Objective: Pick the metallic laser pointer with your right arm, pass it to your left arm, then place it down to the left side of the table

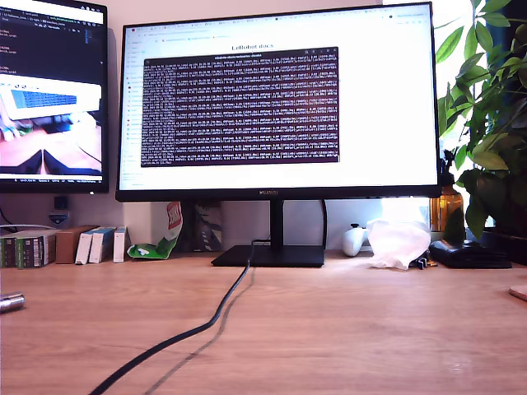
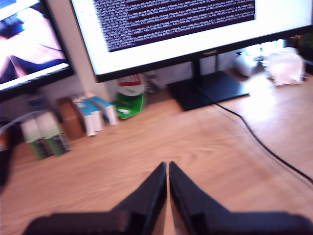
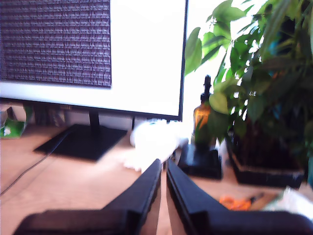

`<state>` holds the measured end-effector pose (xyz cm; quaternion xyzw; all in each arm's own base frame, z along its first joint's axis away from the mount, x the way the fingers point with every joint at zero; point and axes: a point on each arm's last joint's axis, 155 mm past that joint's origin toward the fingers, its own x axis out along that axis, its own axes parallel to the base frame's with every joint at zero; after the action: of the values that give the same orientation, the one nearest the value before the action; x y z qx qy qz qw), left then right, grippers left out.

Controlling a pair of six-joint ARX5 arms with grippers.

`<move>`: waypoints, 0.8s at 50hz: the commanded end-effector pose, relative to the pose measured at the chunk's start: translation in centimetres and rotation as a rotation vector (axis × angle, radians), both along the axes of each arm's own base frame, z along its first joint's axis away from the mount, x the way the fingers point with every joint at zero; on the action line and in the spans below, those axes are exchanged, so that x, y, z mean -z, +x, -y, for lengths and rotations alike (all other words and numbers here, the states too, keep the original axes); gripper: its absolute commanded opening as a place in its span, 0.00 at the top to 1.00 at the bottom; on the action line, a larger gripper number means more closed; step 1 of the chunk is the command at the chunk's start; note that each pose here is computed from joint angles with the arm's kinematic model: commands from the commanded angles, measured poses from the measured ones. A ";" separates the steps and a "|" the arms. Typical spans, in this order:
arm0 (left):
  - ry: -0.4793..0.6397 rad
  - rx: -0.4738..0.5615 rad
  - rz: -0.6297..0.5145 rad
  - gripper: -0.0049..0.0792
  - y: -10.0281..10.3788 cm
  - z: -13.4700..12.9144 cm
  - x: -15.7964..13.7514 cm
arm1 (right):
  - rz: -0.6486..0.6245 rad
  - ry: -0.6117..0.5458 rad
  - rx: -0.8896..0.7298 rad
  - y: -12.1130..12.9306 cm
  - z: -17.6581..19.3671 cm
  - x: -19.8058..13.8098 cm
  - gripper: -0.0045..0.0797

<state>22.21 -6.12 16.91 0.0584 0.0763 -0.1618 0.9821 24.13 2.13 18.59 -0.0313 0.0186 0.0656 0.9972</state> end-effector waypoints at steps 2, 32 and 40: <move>0.005 -0.038 -0.033 0.96 0.5 -0.6 1.9 | -0.042 -0.010 -0.005 0.3 -0.1 2.3 0.96; -0.114 -0.117 -0.214 0.96 0.7 -1.4 8.0 | -0.123 0.030 -0.002 0.6 -0.1 6.1 0.96; -0.127 -0.120 -0.213 0.96 0.7 -1.4 7.9 | -0.123 0.075 0.001 0.6 -0.1 5.9 0.96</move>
<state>22.99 -4.70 10.22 -0.0216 0.1606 -0.1125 0.9804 24.70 2.10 13.17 0.0081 0.0766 0.0648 0.9949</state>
